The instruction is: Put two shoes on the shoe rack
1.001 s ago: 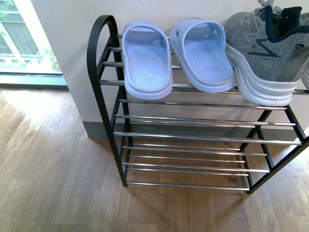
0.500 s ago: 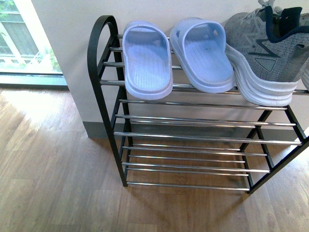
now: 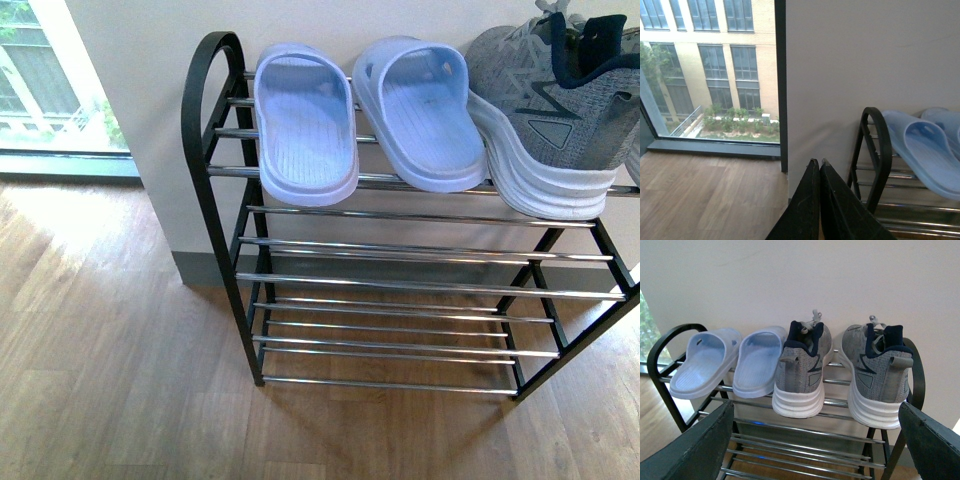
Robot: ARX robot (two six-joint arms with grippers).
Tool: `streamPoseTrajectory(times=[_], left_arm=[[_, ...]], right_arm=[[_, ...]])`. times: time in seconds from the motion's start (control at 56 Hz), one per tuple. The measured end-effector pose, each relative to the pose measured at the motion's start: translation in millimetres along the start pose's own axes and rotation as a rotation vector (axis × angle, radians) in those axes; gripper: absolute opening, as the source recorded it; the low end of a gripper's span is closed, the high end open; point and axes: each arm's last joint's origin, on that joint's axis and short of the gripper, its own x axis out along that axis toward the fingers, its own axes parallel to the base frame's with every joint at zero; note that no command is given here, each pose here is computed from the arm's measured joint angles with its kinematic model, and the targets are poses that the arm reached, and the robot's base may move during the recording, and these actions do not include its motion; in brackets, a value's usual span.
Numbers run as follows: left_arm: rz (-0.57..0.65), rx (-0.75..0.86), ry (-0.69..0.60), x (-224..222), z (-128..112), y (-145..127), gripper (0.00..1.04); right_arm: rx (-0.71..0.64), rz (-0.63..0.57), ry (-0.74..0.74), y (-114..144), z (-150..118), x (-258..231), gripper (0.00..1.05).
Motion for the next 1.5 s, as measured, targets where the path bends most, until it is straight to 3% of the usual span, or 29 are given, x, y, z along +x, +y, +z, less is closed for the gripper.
streamPoseTrajectory(times=[0.608,0.965,1.501], left_arm=[[0.015,0.001,0.006,-16,-25,2,0.01],[0.013,0.002,0.003,-16,-25,2,0.02],[0.013,0.002,0.003,-16,-25,2,0.95]], right_arm=[[0.000,0.000,0.000,0,0,0,0.95],[0.000,0.000,0.000,0,0,0,0.95],[0.000,0.000,0.000,0,0,0,0.95]])
